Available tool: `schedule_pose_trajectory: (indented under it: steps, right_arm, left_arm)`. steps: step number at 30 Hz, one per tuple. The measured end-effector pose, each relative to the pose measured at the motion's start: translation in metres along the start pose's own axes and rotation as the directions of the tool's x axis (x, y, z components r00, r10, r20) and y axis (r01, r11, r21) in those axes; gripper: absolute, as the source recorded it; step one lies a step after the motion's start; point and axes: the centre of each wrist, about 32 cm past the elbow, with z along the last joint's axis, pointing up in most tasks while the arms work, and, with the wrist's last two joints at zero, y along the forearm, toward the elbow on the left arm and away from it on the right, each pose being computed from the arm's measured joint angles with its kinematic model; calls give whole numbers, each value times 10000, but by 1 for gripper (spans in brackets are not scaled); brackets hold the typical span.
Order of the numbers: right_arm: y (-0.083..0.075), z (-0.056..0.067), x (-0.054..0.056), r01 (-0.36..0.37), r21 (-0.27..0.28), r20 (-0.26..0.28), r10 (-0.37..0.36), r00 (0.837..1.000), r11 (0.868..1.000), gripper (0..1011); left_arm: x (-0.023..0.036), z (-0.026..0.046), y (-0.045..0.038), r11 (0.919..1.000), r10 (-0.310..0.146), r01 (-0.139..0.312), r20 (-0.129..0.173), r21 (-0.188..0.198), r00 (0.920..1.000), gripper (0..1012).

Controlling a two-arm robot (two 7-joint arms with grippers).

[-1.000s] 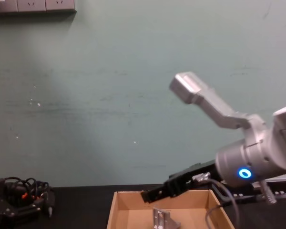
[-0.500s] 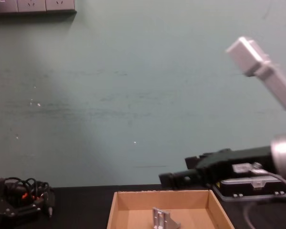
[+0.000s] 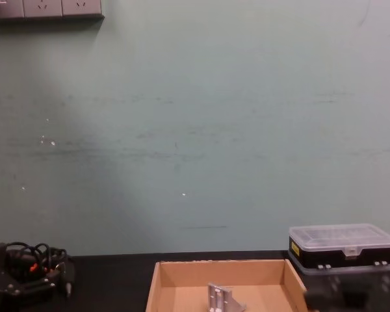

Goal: Use one hand to pick up the angle iron from the table and place it into the box.

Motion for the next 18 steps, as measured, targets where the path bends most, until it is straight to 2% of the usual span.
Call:
schedule_pose_trajectory:
  steps: [6,12,18]
  right_arm:
    - [-101,-100,-94,-738,-312,546,754,9957,9968,1004]
    - [-114,-105,-124,-1368,-508,591,1398,9884,9893,1004]
    - [-54,-77,-153,-1843,-743,570,1887,9804,9801,1004]
  left_arm:
    - [0,0,0,10000,0,0,0,0,10000,1000]
    - [1,0,0,10000,0,0,2,-1,10000,1000]
    - [0,0,0,10000,0,0,0,0,10000,1000]
